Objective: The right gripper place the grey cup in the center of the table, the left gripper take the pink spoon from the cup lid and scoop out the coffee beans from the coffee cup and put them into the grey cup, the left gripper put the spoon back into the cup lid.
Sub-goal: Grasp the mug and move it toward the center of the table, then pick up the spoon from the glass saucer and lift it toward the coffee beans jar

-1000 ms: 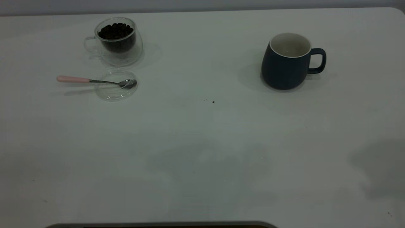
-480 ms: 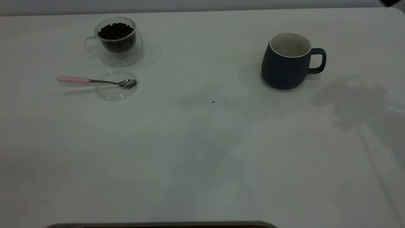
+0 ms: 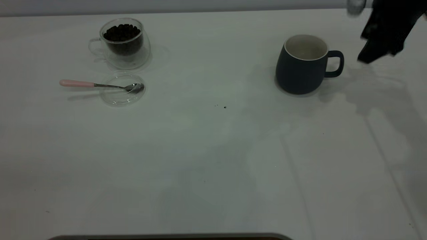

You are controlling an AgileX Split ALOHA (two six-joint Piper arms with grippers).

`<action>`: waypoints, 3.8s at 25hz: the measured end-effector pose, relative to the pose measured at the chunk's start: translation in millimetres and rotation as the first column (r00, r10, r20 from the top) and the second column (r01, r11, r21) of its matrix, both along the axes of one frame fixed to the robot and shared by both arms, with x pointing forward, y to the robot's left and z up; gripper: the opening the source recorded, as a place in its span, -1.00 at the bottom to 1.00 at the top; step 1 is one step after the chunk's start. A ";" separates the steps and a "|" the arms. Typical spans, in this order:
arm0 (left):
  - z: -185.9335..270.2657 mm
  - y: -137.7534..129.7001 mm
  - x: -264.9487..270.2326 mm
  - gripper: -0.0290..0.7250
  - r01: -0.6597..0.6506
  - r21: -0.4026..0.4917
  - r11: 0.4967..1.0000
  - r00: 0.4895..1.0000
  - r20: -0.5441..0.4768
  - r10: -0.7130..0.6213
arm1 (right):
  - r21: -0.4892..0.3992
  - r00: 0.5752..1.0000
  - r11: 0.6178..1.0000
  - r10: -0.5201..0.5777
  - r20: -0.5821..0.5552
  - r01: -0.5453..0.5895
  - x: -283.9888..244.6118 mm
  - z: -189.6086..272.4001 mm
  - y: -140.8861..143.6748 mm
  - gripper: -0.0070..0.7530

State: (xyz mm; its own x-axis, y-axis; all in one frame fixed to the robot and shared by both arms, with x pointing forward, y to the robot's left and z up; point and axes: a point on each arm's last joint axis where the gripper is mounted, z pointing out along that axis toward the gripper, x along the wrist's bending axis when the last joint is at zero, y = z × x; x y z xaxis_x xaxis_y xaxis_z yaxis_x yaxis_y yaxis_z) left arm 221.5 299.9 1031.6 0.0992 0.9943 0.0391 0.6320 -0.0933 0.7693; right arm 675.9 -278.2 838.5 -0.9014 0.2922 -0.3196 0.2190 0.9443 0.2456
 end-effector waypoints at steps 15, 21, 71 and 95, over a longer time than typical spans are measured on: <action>0.0 0.0 0.0 0.51 0.000 0.000 1.000 1.000 0.000 0.000 | -0.026 0.990 0.990 0.138 0.025 -0.138 16.1 -43.5 -0.5 0.57; 0.0 0.0 0.0 0.51 -0.001 -0.001 1.000 1.000 0.000 0.001 | 0.024 0.980 0.981 0.192 0.057 -0.194 17.1 -41.3 14.6 0.57; -0.1 0.0 -0.1 0.51 0.000 0.000 1.000 1.000 -0.001 0.000 | 0.458 0.831 0.694 -0.467 -0.302 0.556 -150.0 204.0 101.7 0.41; -0.1 0.0 -0.1 0.50 -0.001 -0.001 1.000 1.000 -0.001 0.001 | 0.519 0.449 0.319 -0.882 -0.144 0.793 -397.4 197.8 -18.2 0.41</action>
